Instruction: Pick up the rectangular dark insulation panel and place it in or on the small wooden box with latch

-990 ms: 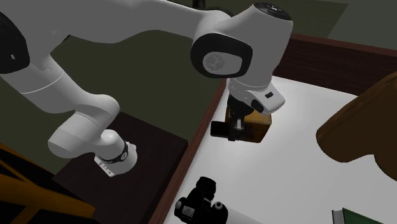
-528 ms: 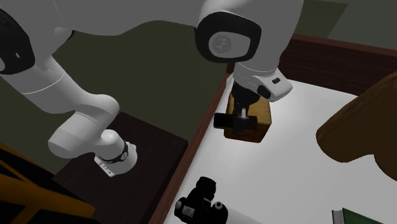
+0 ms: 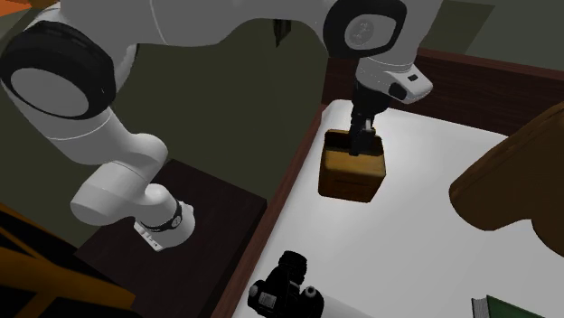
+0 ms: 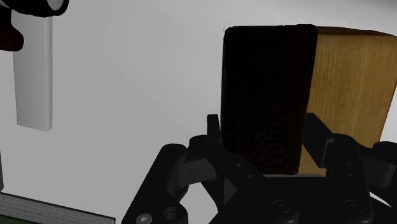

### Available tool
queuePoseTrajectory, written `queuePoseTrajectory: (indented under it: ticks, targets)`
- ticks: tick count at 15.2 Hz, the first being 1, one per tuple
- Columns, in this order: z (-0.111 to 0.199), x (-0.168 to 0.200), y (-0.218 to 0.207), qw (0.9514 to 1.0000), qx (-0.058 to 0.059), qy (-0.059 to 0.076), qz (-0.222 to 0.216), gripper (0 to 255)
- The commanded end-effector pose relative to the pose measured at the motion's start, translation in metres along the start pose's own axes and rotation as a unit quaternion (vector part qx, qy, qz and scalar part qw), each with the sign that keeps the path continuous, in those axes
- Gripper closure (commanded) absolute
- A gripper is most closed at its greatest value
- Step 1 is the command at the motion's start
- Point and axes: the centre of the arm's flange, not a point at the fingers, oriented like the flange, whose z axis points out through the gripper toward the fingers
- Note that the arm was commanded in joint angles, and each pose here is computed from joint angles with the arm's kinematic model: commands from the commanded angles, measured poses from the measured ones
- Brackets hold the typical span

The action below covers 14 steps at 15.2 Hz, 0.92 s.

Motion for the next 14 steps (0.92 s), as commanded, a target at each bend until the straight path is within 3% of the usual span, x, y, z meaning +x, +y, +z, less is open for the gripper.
queuePoseTrajectory:
  ticks: [1,5,14]
  targets:
    - [0.000,0.008,-0.025,1.0000,0.000,0.000,0.001,255]
    - [-0.005,0.025,-0.067,1.0000,0.000,0.000,0.001,255]
    - [0.043,0.027,-0.070,1.0000,0.000,0.000,0.001,255]
